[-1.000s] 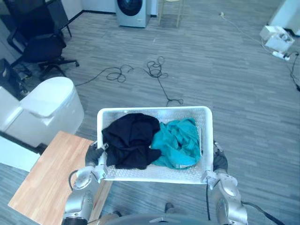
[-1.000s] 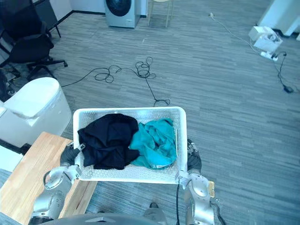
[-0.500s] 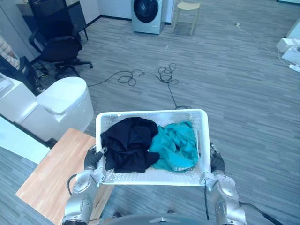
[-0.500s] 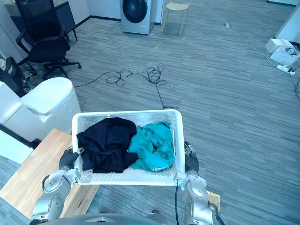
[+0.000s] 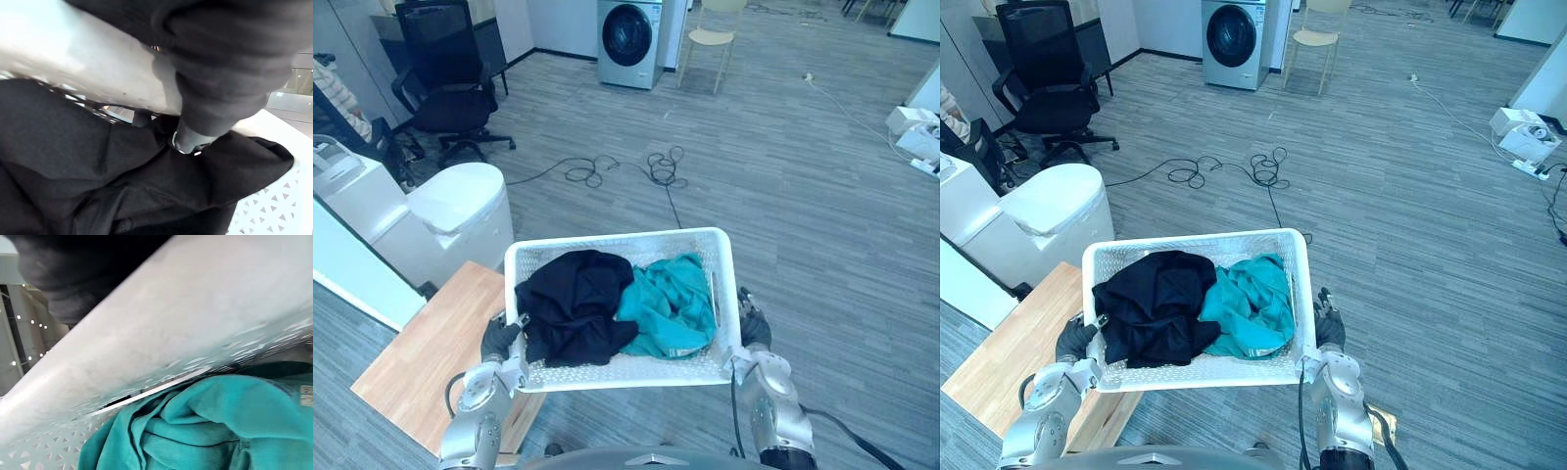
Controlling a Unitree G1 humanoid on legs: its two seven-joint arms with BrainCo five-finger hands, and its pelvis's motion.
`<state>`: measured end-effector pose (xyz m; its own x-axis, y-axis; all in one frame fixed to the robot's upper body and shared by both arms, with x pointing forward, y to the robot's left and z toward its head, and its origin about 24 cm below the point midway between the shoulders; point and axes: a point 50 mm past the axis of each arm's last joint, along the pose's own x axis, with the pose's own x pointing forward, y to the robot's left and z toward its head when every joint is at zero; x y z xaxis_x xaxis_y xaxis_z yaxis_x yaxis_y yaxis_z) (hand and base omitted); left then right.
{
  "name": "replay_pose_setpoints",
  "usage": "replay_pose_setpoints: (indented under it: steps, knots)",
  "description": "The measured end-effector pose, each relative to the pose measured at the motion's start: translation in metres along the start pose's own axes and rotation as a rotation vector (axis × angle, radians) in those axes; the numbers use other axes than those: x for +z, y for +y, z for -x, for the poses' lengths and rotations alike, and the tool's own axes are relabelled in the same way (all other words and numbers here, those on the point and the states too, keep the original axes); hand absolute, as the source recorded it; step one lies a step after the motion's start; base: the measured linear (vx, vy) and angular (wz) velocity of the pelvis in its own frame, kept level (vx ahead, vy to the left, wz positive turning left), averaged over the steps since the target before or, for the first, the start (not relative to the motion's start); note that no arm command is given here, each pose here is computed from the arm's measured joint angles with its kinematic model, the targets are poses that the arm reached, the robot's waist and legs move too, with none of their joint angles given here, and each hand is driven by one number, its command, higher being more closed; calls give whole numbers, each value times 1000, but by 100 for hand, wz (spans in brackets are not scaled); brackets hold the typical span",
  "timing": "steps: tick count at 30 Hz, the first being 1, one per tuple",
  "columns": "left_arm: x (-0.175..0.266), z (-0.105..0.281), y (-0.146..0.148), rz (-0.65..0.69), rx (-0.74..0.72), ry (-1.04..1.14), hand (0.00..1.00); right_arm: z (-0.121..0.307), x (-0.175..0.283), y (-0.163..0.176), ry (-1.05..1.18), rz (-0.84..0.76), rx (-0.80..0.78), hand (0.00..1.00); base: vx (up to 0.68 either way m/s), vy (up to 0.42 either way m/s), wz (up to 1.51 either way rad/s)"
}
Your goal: Pick up the laundry basket with both hands and put the clothes into the washing machine.
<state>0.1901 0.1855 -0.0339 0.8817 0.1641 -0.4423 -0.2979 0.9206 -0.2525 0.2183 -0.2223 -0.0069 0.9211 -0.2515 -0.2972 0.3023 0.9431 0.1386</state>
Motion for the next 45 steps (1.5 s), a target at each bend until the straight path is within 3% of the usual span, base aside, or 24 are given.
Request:
replay_pose_setpoints:
  steps: [19,28,37,45]
  knots:
    - [-4,0,2,-36,-11,23,100,-24,23,-13,-4,118,70,0,-15,9,-1]
    - [-10,0,4,-57,-41,55,100,-29,46,-21,3,124,241,0,-5,5,-2]
    - [-18,5,0,-54,-120,86,100,-12,65,-42,114,301,470,0,-11,11,-11]
    - [-29,7,-4,-65,-164,130,100,-4,70,-68,220,343,487,0,-5,2,-2]
